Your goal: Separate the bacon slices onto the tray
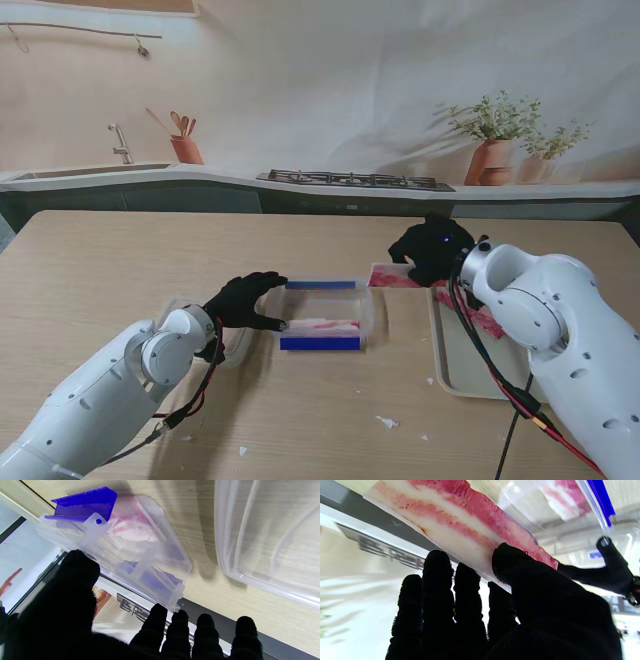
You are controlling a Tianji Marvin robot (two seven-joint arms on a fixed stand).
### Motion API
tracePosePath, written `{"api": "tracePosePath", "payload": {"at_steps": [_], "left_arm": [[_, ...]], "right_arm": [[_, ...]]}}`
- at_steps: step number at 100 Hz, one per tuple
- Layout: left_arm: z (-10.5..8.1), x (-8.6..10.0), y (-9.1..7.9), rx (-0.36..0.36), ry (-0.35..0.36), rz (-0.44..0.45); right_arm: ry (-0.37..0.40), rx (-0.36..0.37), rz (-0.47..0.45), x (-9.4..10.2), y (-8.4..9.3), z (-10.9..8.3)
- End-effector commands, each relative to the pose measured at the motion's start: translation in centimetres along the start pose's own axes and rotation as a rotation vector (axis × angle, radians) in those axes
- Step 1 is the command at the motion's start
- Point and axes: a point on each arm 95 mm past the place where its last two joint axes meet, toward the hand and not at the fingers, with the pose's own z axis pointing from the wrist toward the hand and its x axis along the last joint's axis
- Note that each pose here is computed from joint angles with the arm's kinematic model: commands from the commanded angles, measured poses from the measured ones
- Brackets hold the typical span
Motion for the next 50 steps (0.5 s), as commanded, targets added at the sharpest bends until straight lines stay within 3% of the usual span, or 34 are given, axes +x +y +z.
{"api": "tracePosePath", "payload": {"at_steps": [1, 29, 50], "left_arm": [[-0.1, -0.2, 1.3, -0.04, -0.008, -0.003], [-0.1, 0.0, 1.4, -0.044, -0.006, 0.001], [-0.1, 0.0, 1.4, -0.047, -0.01, 0.004]], "right_arm": [[-0.032, 0.061, -0.028, -0.7, -1.9, -1.0], [-0.15, 0.139, -0.062, -2.5, -5.8, -3.8], [-0.196, 0.2, -0.073, -3.0, -7.8, -5.2]]}}
